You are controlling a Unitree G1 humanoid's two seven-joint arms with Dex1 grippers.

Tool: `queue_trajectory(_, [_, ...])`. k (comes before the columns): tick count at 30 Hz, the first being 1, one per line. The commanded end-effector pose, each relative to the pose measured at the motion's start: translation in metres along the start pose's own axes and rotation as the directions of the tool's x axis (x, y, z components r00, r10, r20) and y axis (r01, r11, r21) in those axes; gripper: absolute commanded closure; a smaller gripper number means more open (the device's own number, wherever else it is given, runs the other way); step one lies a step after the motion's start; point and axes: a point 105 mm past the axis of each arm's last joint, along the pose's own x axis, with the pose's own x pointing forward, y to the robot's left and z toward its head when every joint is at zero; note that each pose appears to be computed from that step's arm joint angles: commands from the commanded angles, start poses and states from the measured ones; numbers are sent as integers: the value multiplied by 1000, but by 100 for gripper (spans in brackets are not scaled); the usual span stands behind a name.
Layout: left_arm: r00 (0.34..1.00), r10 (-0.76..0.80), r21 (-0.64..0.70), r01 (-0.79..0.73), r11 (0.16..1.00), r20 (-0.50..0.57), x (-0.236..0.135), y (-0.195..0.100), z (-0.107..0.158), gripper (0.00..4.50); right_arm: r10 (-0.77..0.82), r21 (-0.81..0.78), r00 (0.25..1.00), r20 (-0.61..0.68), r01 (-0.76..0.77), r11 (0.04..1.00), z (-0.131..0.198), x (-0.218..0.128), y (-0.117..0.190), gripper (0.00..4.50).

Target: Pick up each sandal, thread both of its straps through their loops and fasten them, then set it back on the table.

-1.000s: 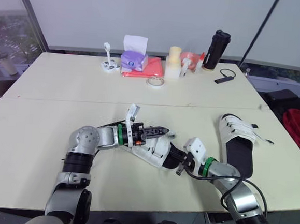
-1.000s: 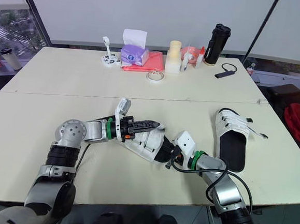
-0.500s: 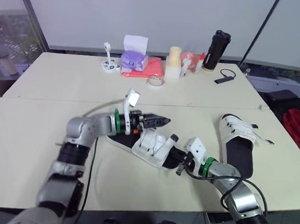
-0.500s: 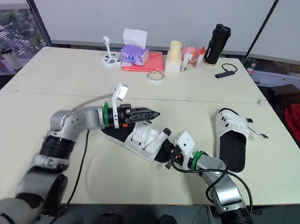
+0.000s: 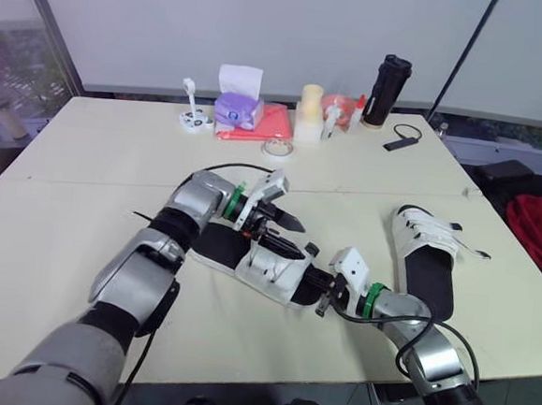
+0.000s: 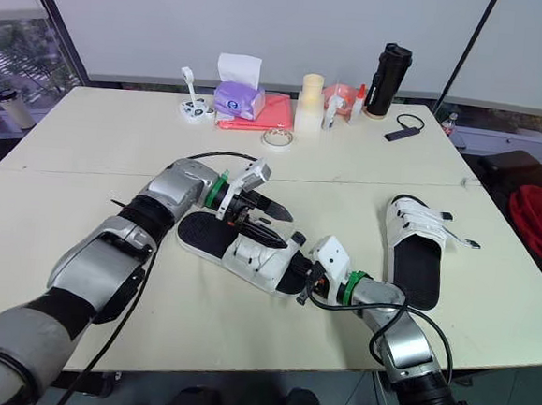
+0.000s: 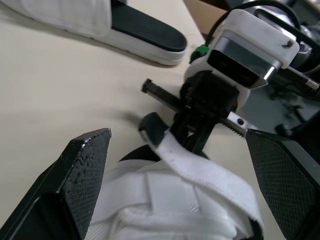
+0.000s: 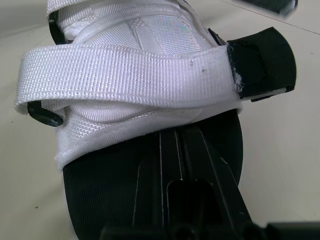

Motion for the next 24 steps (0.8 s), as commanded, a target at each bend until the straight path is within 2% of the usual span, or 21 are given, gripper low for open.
queue_trajectory(1, [1000,-27,28,27,999,-15,1,-1,6,6,-14,102,980,-201,35,994,-57,-8,9,450])
queue_trajectory(4, [1000,-25,26,25,999,-4,9,0,7,85,-18,102,980,-200,39,994,-57,-9,8,450])
queue_trajectory(7, [1000,-29,23,29,999,4,11,0,9,225,-20,103,980,-198,41,994,-57,-8,8,450])
queue_trajectory(11, [999,-17,27,16,1000,46,17,2,15,437,-22,104,980,-198,44,994,-57,-8,8,450])
queue_trajectory(14, [998,-31,34,30,999,58,19,0,16,446,-24,104,980,-198,45,994,-57,-8,8,450])
queue_trajectory(18, [983,-59,42,52,998,175,5,-6,38,446,-24,105,980,-197,46,993,-57,-7,8,450])
queue_trajectory(24, [950,-108,53,97,994,293,-18,-27,60,446,-21,108,979,-201,44,993,-59,-9,9,450])
